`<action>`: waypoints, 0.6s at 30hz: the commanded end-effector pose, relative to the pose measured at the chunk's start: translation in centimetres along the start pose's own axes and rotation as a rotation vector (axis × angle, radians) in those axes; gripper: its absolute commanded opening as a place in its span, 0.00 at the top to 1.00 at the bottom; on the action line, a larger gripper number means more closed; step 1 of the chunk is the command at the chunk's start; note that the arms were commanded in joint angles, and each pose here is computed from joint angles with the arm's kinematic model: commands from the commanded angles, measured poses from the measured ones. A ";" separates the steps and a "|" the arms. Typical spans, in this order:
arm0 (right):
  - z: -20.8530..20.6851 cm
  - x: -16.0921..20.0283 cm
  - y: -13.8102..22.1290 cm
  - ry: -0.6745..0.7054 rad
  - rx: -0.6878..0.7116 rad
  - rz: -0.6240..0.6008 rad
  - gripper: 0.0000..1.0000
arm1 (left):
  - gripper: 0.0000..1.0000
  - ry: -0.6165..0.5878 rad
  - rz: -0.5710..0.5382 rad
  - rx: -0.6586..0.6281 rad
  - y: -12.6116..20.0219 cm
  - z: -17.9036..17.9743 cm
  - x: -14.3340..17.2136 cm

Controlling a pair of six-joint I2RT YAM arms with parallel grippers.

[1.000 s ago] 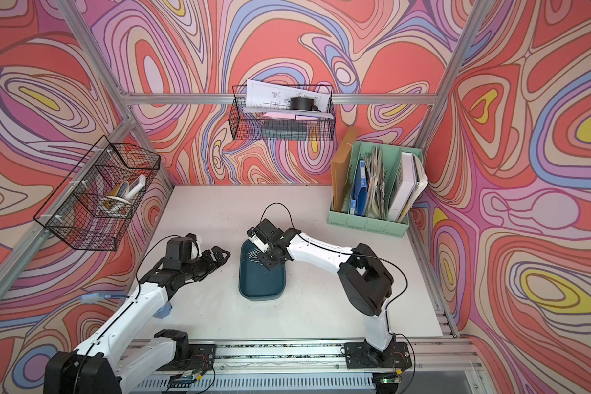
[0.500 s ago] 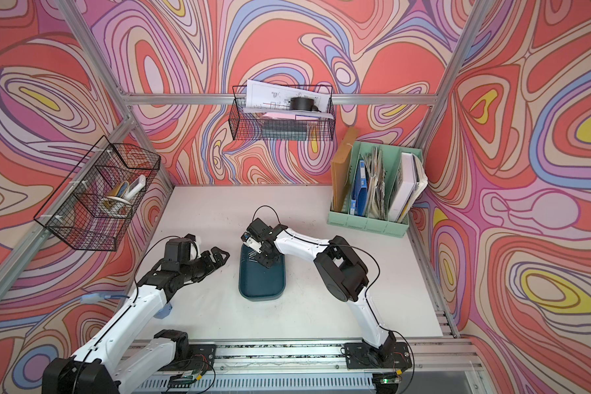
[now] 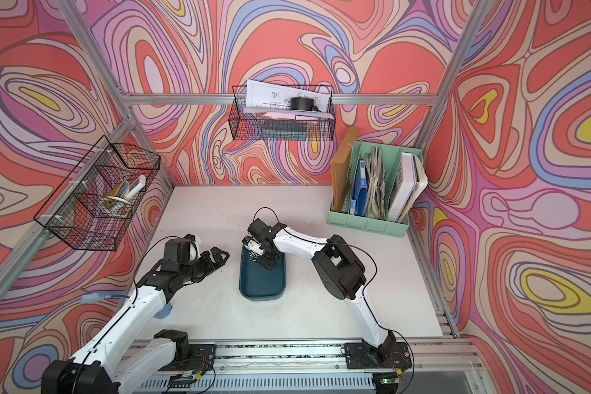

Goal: Take out the screws from the storage box
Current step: Pick up the screw from the storage box.

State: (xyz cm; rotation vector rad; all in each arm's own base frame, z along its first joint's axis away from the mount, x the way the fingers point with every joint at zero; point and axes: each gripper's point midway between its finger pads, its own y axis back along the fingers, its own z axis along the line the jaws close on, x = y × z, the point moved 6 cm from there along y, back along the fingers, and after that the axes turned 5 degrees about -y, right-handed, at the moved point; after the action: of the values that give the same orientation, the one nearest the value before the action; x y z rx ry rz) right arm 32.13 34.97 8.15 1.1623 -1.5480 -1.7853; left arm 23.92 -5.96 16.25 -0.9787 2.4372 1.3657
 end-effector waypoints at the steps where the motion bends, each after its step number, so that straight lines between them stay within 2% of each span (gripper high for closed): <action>1: 0.1 0.3 -1.5 -0.012 -0.037 0.042 0.66 | 0.10 -0.009 0.013 -0.015 0.2 0.4 0.6; 3: 0.2 0.4 -1.6 -0.017 -0.051 0.052 0.73 | 0.10 -0.010 0.011 -0.016 0.2 0.4 0.6; 6: 0.6 0.9 -2.0 -0.034 -0.081 0.075 0.77 | 0.10 -0.009 0.011 -0.011 0.2 0.3 0.6; 13: 1.3 2.5 -1.9 -0.087 -0.125 0.097 1.00 | 0.10 -0.011 0.009 -0.017 0.2 0.4 0.6; 18: 1.3 1.9 -0.3 -0.122 -0.112 0.046 1.00 | 0.10 -0.008 0.009 -0.015 0.2 0.3 0.5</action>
State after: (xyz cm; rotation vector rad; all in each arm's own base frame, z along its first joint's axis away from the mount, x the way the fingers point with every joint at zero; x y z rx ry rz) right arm 31.21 35.25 7.93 1.0718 -1.4813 -1.9155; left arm 23.70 -5.93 16.33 -0.9788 2.4379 1.3671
